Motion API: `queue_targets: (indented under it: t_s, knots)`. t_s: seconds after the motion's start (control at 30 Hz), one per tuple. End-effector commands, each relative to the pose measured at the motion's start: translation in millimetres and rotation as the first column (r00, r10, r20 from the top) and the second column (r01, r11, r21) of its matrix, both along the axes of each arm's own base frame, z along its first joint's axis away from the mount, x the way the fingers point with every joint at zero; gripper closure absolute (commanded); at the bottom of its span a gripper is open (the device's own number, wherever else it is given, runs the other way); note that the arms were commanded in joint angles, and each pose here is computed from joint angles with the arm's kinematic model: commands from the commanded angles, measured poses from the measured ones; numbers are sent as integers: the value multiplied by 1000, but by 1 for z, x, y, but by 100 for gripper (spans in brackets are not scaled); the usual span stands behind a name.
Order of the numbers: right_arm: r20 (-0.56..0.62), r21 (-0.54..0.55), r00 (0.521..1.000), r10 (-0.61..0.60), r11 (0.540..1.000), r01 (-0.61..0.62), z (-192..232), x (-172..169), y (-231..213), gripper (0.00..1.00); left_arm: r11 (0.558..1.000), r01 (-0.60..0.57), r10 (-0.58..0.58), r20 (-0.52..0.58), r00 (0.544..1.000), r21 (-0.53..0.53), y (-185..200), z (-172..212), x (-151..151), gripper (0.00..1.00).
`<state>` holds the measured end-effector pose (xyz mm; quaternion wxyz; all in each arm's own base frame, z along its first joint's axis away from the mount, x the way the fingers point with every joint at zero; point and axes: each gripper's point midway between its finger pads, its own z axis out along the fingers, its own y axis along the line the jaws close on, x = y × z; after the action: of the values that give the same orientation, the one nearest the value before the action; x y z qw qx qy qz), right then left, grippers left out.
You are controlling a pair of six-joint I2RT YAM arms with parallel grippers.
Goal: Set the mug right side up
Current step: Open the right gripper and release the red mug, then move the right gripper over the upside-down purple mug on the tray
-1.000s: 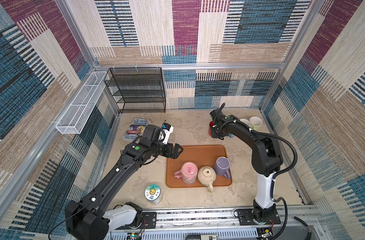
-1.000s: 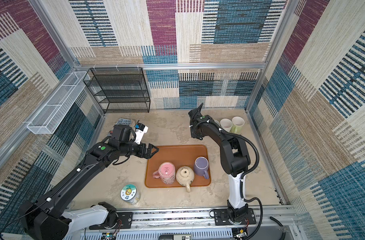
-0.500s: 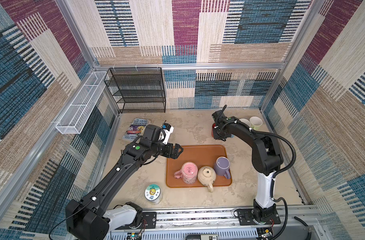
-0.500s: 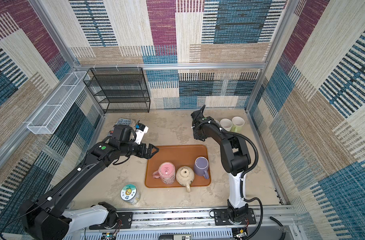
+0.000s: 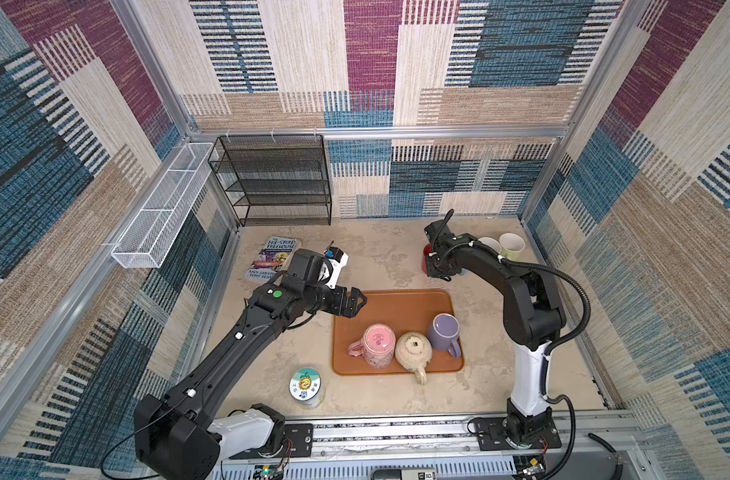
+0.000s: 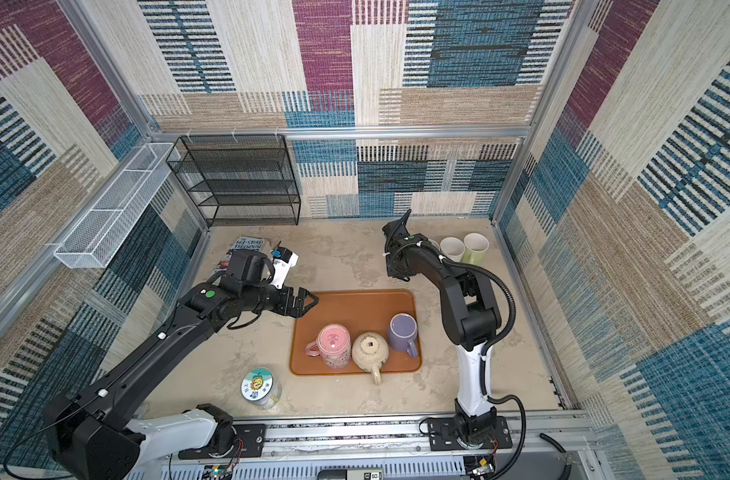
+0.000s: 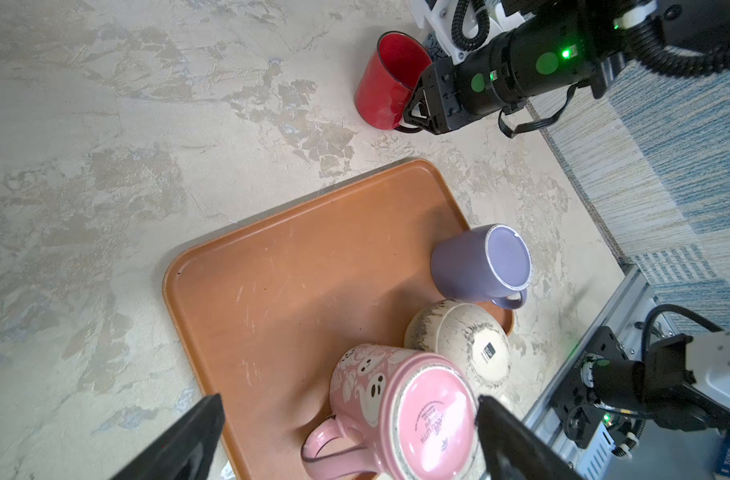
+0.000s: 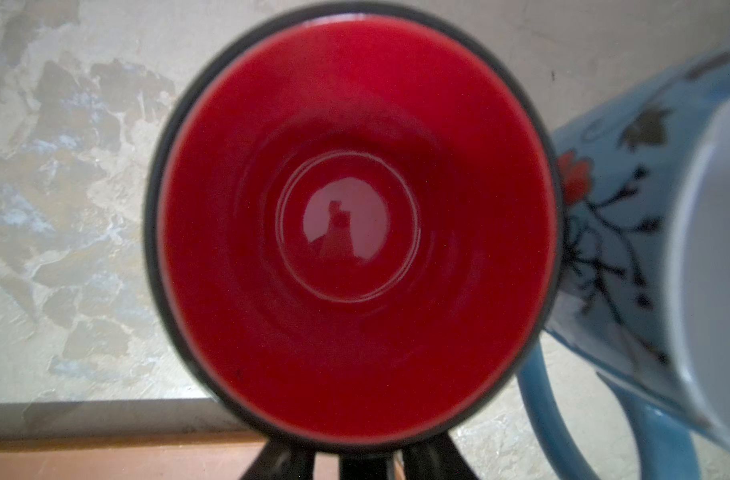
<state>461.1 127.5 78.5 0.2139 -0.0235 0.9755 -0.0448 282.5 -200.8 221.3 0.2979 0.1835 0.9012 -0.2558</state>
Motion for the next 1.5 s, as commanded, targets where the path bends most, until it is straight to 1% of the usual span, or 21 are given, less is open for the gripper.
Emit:
queue_targets:
  t_s: [0.0,0.07,0.17,0.3,0.33,0.47,0.6,0.8,1.07,1.17,1.3,1.37,1.47]
  knots:
    - [38,2,999,7,1000,-7,10,7,2,55,1000,18,-18,12,1000,13,0,0,-1,1]
    - [50,11,999,13,1000,-13,16,7,3,47,1000,18,-18,7,1000,15,1,-2,-1,0]
    - [73,28,997,30,999,-32,27,7,6,37,1000,18,-18,8,1000,14,0,-1,-1,0]
    - [125,47,991,43,998,-49,52,6,8,31,1000,18,-18,10,1000,16,1,-1,-1,0]
    - [117,43,992,45,998,-50,51,0,6,30,1000,18,-18,11,1000,16,1,-1,-1,0]
    - [158,53,986,55,996,-64,74,-13,6,27,1000,11,-12,12,1000,28,3,-2,0,0]
    - [171,71,982,79,993,-93,89,-34,10,25,999,8,-8,19,1000,33,4,-1,0,0]
    - [198,140,970,141,975,-171,112,-78,18,24,998,-9,6,49,999,58,11,4,0,0]
    - [197,180,969,150,966,-186,125,-141,11,23,999,12,-14,32,999,39,5,7,-6,1]
    - [193,200,969,153,961,-191,123,-161,7,23,999,45,-45,1,999,13,-2,11,-18,0]
    - [203,221,970,132,959,-177,118,-179,0,23,1000,17,-16,-9,1000,19,10,5,-34,0]
    - [211,241,969,126,954,-176,118,-183,2,24,1000,5,-5,0,1000,22,18,3,-43,0]
    - [221,239,966,135,953,-188,121,-185,6,28,999,-3,3,-3,1000,34,25,-1,-53,0]
